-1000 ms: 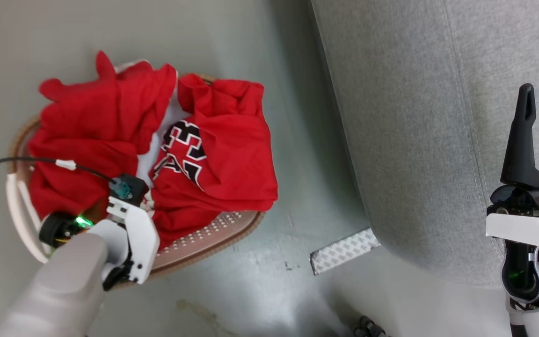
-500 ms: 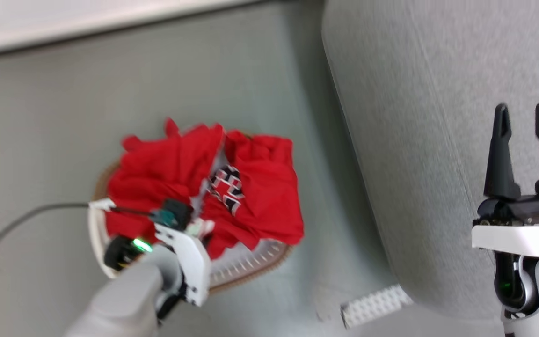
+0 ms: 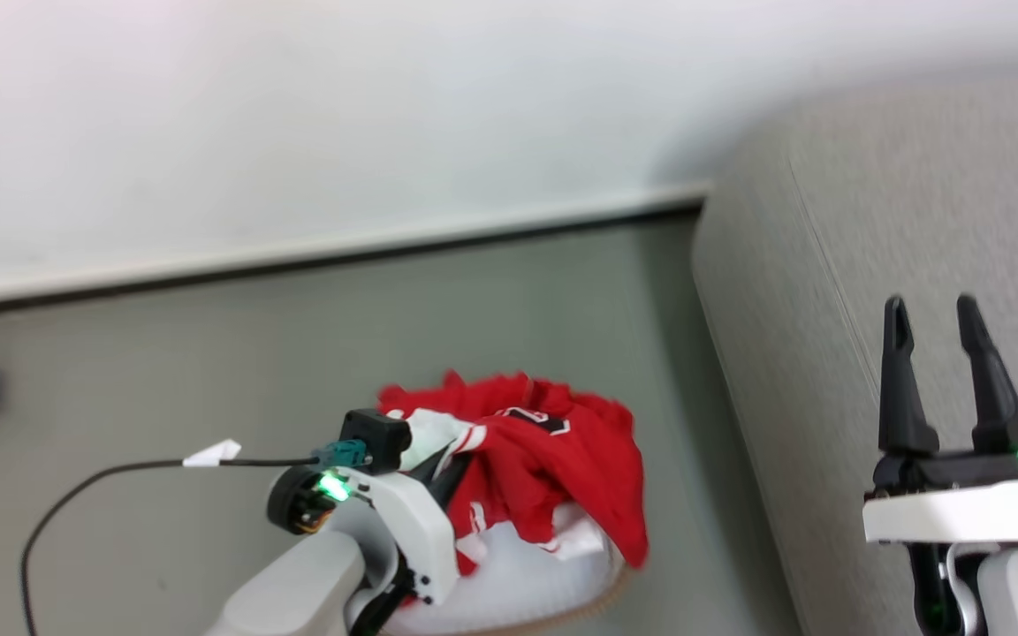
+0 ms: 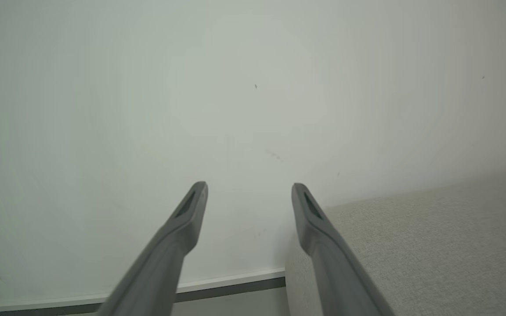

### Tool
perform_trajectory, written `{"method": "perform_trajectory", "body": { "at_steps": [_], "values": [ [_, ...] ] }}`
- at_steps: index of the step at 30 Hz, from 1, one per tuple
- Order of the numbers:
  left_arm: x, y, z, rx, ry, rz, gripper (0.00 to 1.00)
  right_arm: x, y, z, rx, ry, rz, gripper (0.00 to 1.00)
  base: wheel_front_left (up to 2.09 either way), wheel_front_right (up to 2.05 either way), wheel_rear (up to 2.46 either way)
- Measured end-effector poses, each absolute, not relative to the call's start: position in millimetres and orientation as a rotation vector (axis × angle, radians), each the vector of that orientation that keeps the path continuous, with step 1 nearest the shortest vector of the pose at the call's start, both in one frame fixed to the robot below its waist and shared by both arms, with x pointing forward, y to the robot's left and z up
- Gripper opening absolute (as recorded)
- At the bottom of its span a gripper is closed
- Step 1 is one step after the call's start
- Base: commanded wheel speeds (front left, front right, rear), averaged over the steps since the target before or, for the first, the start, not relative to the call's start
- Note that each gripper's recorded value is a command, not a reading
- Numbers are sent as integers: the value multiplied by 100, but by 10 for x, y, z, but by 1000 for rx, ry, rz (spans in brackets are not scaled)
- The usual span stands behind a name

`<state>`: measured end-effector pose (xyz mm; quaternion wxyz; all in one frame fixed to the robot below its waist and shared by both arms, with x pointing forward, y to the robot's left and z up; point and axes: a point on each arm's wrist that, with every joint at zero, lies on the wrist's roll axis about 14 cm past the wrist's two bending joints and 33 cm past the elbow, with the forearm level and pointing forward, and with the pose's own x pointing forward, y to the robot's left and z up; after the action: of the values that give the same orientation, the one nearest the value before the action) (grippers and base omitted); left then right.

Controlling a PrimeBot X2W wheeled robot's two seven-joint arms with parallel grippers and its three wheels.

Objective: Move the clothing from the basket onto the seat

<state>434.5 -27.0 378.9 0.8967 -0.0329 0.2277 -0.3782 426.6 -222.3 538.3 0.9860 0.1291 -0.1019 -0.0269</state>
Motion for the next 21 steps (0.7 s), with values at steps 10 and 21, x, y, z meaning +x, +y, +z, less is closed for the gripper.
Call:
{"method": "perform_trajectory", "body": {
  "at_steps": [10, 21],
  "values": [
    [4373, -156, 4990, -168, 150, -714, 0, 4041, -1905, 5590, 288, -244, 34, 100, 0, 0, 0],
    [4269, -75, 6124, -142, -143, -706, 0, 3843, -1693, 5667, 311, -257, 98, 100, 0, 0, 0]
  ]
}}
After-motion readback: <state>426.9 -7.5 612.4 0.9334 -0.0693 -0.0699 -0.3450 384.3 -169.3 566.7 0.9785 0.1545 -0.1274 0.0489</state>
